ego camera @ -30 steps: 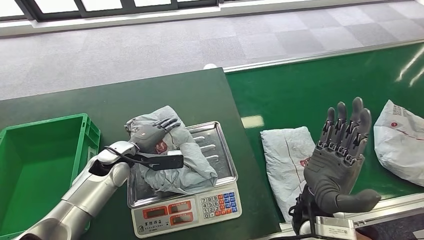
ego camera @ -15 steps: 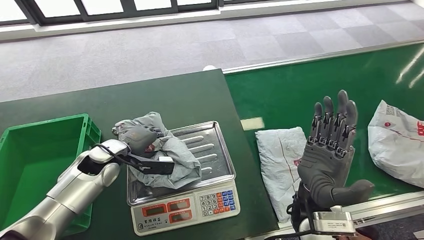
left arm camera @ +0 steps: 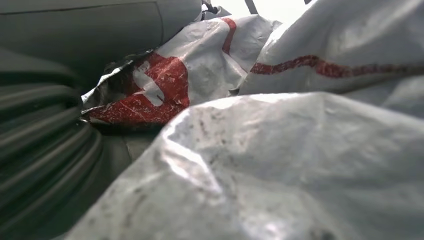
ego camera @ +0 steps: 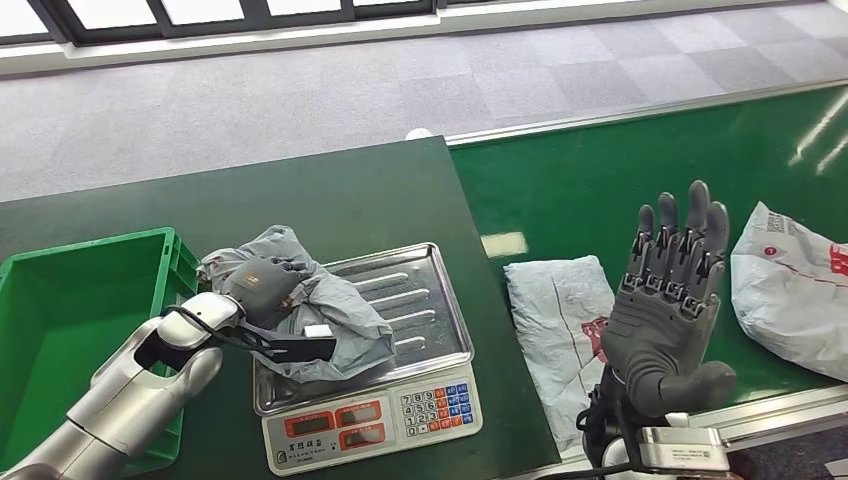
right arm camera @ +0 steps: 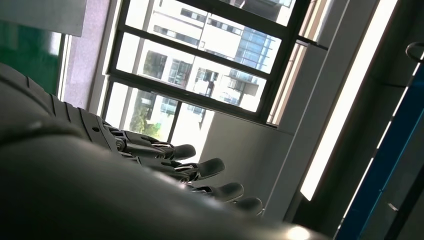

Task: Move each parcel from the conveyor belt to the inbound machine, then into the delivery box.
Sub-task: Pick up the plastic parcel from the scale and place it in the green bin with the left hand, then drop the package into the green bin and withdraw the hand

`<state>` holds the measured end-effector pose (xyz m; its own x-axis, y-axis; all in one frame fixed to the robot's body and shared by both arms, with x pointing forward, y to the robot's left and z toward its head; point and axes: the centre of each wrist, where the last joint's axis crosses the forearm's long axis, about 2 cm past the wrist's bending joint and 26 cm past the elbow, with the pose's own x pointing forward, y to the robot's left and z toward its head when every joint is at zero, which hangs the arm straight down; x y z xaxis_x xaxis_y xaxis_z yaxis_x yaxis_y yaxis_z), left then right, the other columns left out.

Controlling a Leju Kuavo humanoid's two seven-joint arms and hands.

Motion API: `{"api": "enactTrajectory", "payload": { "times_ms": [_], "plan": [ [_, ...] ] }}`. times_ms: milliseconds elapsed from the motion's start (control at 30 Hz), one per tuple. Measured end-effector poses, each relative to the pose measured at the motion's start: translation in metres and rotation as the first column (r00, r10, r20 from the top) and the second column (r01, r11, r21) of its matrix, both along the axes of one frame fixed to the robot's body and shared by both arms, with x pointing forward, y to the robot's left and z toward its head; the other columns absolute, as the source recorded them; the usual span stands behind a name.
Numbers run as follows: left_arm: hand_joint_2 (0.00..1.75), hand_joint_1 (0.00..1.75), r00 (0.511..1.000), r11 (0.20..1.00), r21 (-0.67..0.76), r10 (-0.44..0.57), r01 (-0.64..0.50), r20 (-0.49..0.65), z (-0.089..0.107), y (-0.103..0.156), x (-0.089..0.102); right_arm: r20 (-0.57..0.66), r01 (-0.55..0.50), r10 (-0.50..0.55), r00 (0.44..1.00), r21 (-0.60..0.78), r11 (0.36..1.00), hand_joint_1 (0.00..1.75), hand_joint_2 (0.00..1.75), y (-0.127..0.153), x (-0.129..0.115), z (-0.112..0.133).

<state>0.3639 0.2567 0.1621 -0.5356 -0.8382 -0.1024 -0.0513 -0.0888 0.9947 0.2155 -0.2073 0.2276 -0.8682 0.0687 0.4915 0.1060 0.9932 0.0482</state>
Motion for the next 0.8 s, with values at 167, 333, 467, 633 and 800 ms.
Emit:
{"api": "enactTrajectory", "payload": {
  "times_ms": [167, 333, 467, 633, 800],
  "plan": [
    [1.75, 1.75, 0.921, 0.993, -0.068, 0.112, -0.094, 0.374, 0.034, 0.018, -0.003, -0.017, 0.027, -0.026, 1.0, 0.027, 0.999, 0.0, 1.75, -0.002, -0.005, -0.003],
    [1.75, 1.75, 0.701, 0.962, -0.219, 0.269, -0.163, 0.661, 0.082, 0.07, 0.001, -0.035, 0.053, -0.051, 0.998, 0.053, 0.997, 0.0, 1.75, -0.002, -0.006, -0.003],
    [1.75, 1.75, 0.544, 0.932, -0.284, 0.361, -0.225, 0.757, 0.098, 0.112, -0.004, -0.043, 0.067, -0.064, 0.997, 0.074, 0.995, 0.0, 1.75, -0.002, -0.005, -0.003],
    [1.75, 1.75, 0.442, 0.891, -0.315, 0.439, -0.328, 0.782, 0.099, 0.147, -0.015, -0.045, 0.071, -0.068, 0.997, 0.077, 0.994, 0.0, 1.75, -0.002, -0.003, -0.004],
    [1.75, 1.75, 0.419, 0.834, -0.324, 0.515, -0.446, 0.748, 0.09, 0.166, -0.024, -0.051, 0.075, -0.071, 0.996, 0.074, 0.994, 0.0, 1.75, -0.001, -0.004, -0.006]
  ]
}}
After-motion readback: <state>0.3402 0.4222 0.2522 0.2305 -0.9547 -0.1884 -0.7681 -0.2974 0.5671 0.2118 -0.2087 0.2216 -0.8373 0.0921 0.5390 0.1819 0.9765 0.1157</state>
